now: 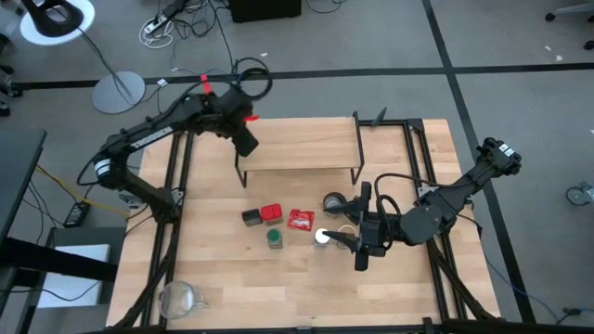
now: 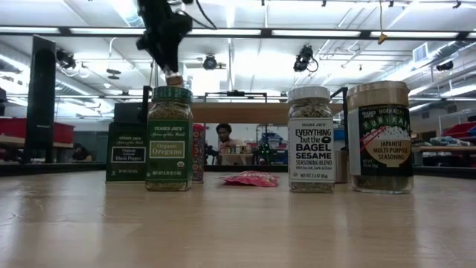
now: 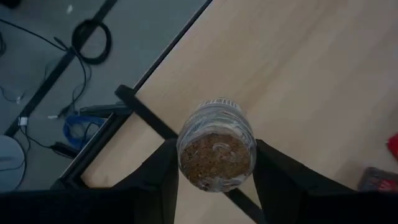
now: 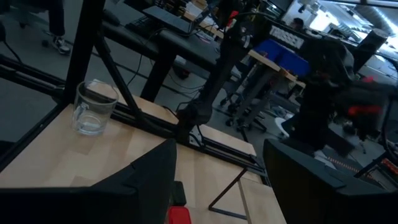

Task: Shelf spices
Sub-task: Put the brown seasoning bottle on the shelf

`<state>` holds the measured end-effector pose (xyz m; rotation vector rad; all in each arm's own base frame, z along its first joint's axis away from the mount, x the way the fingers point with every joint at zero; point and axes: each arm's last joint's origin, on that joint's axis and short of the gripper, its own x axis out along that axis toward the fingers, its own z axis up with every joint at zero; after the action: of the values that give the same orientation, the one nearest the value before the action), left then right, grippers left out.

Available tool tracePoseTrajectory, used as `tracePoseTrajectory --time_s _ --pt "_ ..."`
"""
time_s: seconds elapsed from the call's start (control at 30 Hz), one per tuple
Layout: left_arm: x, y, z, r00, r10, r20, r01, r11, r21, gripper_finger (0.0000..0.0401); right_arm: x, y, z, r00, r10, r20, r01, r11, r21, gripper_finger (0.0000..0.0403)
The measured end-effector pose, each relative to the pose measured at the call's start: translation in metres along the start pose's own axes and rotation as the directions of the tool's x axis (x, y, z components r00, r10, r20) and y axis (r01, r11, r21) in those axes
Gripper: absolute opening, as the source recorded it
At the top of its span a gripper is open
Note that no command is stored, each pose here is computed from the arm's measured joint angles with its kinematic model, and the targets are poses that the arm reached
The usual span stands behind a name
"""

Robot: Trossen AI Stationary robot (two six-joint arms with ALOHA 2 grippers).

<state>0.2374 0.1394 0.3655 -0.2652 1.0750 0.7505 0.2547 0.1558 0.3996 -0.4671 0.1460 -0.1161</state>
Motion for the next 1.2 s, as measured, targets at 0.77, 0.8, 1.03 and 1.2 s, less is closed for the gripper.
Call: tracePoseTrajectory --time_s 0.77,0.8,1.03,1.2 --pt "0.059 0.018 0.059 0.975 0.017 -0.222 -0.005 0.999 0.051 0.0163 0.0 0.0 0.0 1.0 0.0 -0.003 0.0 1.0 -0.003 0.024" --pt "0.059 0.02 0.059 0.975 0.008 -0.222 0.002 0.999 0.043 0.0163 0.0 0.0 0.0 1.0 0.0 -0.003 0.0 1.0 -0.002 0.024" --pt "0.061 0.034 0.056 0.965 -0.004 -0.262 0.012 1.0 0.028 0.0163 0.0 0.0 0.0 1.0 0.0 0.0 0.0 1.0 0.007 0.024" --pt "0.062 0.041 0.055 0.963 -0.002 -0.269 0.008 1.0 0.021 0.0163 0.0 0.0 0.0 1.0 -0.001 0.001 0.001 1.0 0.012 0.024"
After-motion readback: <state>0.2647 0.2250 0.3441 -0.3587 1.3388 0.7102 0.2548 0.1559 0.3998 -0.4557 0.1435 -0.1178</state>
